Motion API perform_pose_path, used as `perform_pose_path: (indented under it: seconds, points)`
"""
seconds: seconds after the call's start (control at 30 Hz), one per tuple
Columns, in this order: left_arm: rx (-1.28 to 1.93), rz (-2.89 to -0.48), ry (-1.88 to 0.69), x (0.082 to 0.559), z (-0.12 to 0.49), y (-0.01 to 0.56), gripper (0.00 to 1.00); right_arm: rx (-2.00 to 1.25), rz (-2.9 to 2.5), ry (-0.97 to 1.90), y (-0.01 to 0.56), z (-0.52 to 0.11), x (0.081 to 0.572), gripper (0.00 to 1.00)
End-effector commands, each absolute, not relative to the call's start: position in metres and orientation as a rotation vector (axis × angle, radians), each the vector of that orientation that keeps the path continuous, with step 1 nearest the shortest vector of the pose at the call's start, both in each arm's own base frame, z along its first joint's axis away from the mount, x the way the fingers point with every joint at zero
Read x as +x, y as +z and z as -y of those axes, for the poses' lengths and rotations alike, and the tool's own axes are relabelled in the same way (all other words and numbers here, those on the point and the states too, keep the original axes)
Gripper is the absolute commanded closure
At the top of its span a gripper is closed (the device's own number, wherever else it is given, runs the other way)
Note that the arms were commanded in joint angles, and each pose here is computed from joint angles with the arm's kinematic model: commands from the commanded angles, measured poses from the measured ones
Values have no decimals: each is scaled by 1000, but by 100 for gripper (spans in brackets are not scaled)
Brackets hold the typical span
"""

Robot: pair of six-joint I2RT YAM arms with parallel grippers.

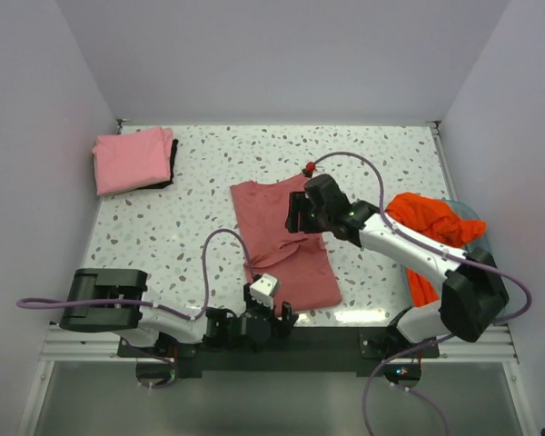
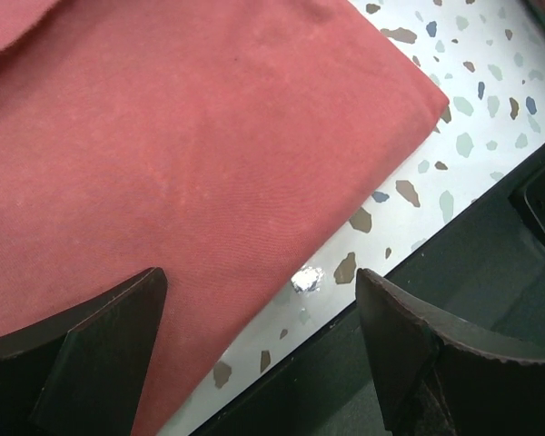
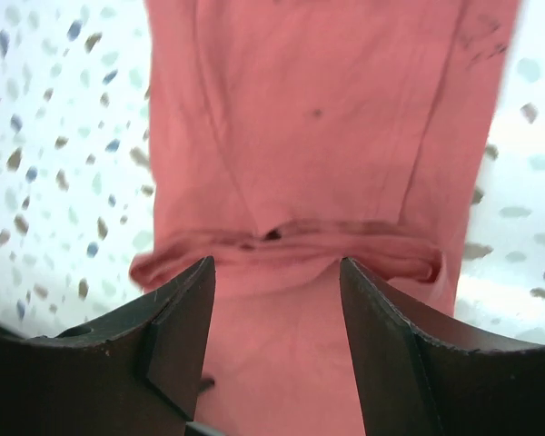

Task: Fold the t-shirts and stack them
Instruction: Fold the tshirt

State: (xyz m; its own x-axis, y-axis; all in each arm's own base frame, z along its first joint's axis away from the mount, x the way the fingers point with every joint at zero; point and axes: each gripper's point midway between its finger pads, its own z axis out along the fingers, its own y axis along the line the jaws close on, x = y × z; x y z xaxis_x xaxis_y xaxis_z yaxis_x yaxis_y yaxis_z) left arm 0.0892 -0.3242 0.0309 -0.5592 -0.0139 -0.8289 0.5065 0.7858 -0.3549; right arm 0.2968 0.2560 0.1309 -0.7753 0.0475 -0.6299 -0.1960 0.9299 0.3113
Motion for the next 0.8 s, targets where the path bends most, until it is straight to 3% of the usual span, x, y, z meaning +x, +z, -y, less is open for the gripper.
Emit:
perform_pose_path:
  seconds: [0.0,0.37,0.77]
  points:
    - [418,-2167,-533,87,276,-6,9,-219,-2459,573,128,-263,258,40]
    - [394,-2165,-520,89,266,-2,9,-361,-2580,616,81,-299,218,42]
    - [403,-2174,-508,88,264,-5,9,-408,-2654,551,38,-333,223,42]
